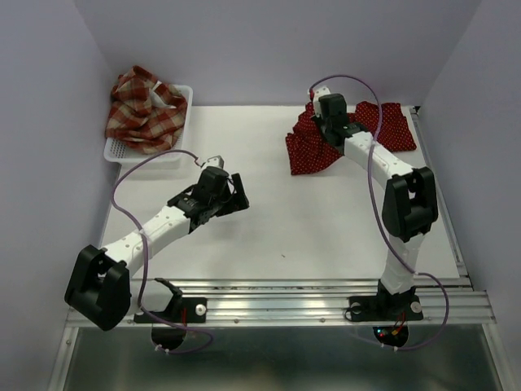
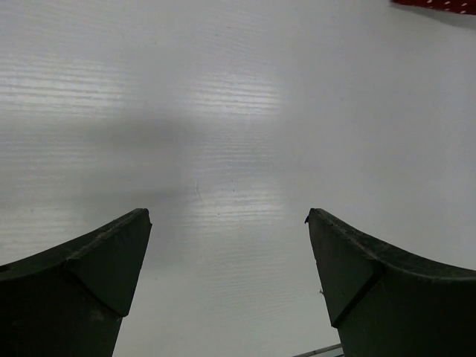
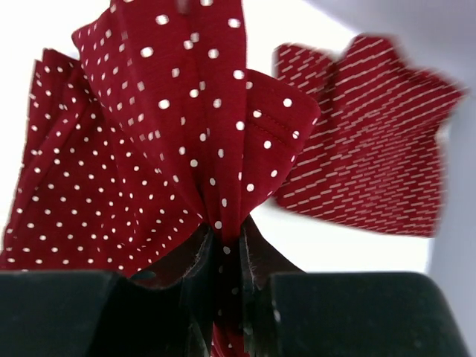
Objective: Fold and stack the skirts
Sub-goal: Neatly place the folded skirt to the corner
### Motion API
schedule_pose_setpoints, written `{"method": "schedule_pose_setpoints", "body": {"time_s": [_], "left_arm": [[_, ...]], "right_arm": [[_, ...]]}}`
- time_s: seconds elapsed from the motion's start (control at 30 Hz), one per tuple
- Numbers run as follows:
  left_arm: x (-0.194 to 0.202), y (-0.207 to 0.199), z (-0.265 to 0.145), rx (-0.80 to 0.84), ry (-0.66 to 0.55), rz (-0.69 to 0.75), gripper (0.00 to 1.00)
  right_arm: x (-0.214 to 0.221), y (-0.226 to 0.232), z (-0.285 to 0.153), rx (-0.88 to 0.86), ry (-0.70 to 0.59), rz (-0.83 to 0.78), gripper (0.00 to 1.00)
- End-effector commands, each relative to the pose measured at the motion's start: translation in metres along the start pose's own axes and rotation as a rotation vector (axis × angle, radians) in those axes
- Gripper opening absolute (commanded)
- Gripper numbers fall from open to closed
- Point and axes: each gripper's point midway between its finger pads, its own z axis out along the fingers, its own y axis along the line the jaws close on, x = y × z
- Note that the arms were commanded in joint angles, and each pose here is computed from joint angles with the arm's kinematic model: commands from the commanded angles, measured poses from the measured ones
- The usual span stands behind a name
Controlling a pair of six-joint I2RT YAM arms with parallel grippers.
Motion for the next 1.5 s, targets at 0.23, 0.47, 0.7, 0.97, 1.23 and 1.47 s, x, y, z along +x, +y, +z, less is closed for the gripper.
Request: {"method": "schedule_pose_setpoints", "body": {"time_s": [0.23,0.47,0.7,0.97,1.23,1.47], "left_arm": [[-0.027,-0.004,0.012,-0.030,-0.034,0.011,0.99],[-0.028,-0.002,0.018,-0.035,-0.023,0.007,0.99],[-0.026,-0.002,0.024,-0.034,-0.004,0.004,0.99],[-0.026,-0.001,0.031,-0.046,0.011,0.009,0.99],[-0.020,-0.001,0.048,-0.056,0.063,0.019,0.99],[-0.018,-0.001,0.060,-0.069,0.098,0.029,0.99]], "right_arm": [[-0.080,-0.117,-0.019,0.271,-0.129,-0.146,0.01],[-0.094,-0.130,-0.022,0.268,-0.143,-0.170,0.01],[-0.096,-0.159,-0.022,0.319,-0.124,-0.107,0.01],[-0.083,-0.185,-0.004,0.334,-0.089,0.001,0.04],[-0.031,-0.215,0.028,0.304,0.020,0.140,0.06],[0.012,-0.235,0.067,0.235,0.061,0.239,0.12]]}}
